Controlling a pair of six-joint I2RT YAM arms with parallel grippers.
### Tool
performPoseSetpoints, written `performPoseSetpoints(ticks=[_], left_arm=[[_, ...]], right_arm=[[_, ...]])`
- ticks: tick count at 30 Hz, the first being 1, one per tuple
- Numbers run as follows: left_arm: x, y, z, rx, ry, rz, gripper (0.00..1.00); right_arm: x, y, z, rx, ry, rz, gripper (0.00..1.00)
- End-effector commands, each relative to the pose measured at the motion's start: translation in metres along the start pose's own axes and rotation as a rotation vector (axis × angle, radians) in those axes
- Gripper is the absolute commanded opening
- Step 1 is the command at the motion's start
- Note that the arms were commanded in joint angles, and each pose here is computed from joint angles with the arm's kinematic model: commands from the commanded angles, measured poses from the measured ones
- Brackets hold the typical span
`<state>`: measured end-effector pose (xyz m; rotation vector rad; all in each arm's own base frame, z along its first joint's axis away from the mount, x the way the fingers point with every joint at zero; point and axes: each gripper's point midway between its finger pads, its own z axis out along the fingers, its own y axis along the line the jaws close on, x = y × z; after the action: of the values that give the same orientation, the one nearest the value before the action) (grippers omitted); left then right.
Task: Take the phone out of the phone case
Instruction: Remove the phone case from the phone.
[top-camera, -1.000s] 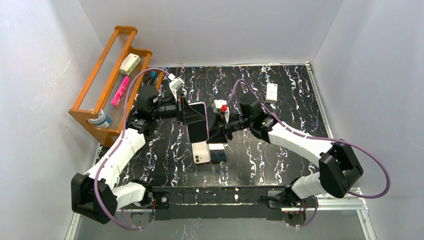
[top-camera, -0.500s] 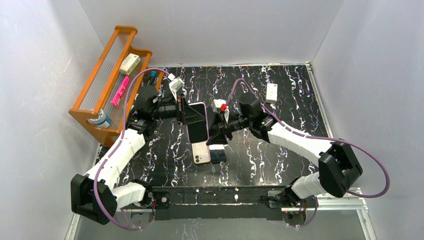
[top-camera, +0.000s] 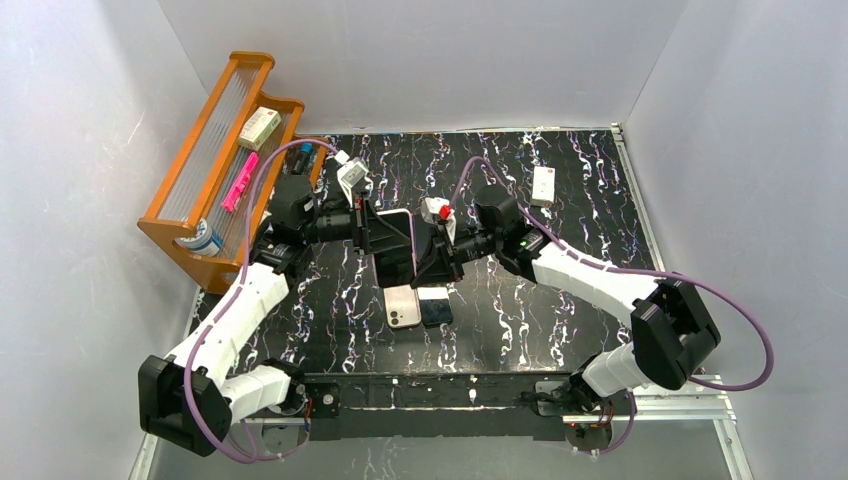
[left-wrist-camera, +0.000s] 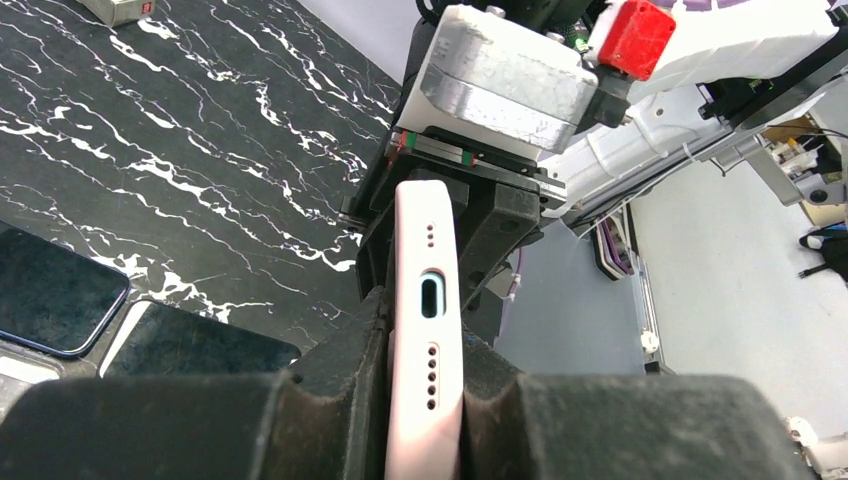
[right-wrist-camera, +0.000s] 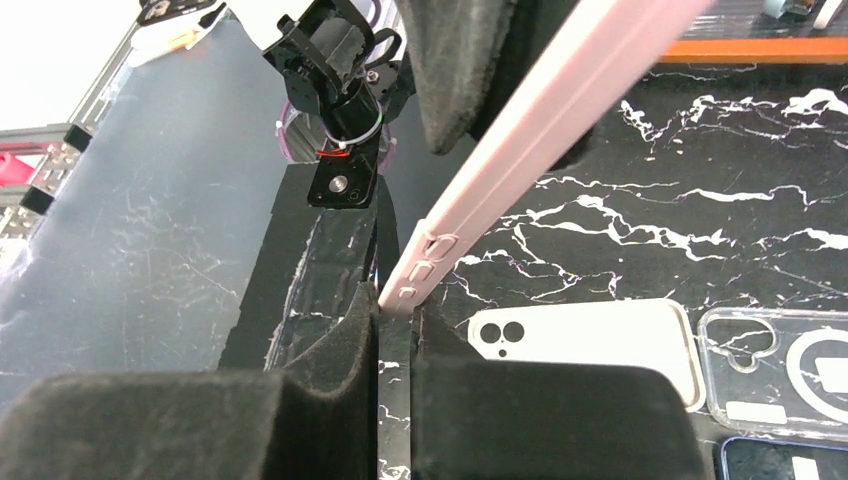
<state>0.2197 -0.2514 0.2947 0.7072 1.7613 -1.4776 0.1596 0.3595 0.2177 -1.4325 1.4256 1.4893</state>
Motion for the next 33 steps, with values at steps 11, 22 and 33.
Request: performPoseSetpoints(ticks=[11, 22, 33], left_arm=[[0.006, -0.021, 0.003, 0.066, 0.038, -0.195, 0.0], [0.009, -0.021, 0.007, 0.066, 0.049, -0.209, 0.0], [0.022, -0.02, 0.01, 0.044, 0.049, -0.232, 0.0]], right_arm=[[-0.032, -0.016, 0.005, -0.012, 0.034, -0.518, 0.01], [-0.038, -0.031, 0.004, 0.055, 0.095, -0.605, 0.01], [-0.089, -0.063, -0.009, 0.366, -0.085, -0.577, 0.01]])
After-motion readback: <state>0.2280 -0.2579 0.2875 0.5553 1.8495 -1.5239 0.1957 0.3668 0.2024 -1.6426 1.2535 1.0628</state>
